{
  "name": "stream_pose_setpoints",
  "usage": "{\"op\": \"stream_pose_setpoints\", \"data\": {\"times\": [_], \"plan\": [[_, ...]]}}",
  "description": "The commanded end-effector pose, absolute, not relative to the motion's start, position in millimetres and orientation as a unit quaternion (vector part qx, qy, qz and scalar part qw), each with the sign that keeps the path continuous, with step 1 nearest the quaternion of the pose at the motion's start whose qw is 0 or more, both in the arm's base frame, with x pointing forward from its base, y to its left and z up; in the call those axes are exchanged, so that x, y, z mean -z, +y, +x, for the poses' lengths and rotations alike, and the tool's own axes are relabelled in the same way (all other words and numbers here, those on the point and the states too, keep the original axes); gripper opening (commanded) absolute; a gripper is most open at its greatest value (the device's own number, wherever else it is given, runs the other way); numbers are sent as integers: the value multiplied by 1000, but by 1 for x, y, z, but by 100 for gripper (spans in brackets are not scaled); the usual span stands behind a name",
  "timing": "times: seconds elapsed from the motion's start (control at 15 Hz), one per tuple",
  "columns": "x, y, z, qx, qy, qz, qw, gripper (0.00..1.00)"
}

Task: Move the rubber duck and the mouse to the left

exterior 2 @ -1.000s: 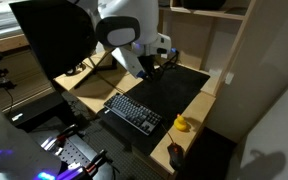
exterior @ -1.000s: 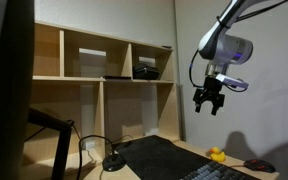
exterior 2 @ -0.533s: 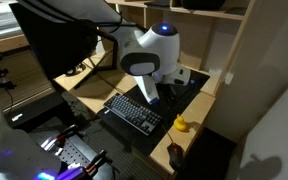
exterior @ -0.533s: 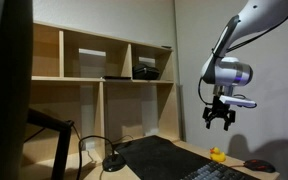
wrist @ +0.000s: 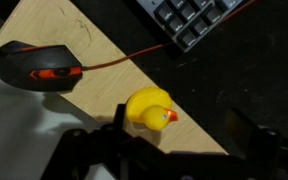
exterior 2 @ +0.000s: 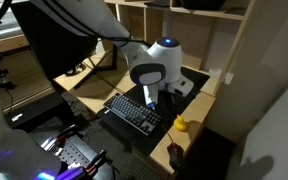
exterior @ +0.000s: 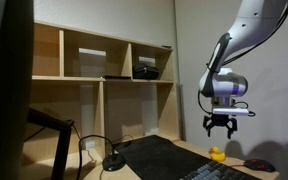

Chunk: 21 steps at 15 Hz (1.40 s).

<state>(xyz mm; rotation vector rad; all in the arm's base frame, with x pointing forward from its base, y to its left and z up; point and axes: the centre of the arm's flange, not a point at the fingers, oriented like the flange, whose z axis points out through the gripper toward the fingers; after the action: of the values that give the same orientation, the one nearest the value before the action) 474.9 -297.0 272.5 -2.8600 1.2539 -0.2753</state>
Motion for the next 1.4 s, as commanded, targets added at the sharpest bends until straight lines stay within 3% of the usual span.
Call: {"op": "stream_pose_setpoints", "data": {"times": [0.0, 0.33, 0.6, 1.13, 1.33], "plan": [[-261, -304, 476, 83, 425, -901, -1, 100], [-249, -302, 486, 78, 446, -891, -24, 100], [-220, -329, 500, 41, 562, -826, -8, 100], [-226, -352, 514, 71, 726, -681, 71, 100], [-234, -347, 504, 77, 698, -709, 58, 100]]}}
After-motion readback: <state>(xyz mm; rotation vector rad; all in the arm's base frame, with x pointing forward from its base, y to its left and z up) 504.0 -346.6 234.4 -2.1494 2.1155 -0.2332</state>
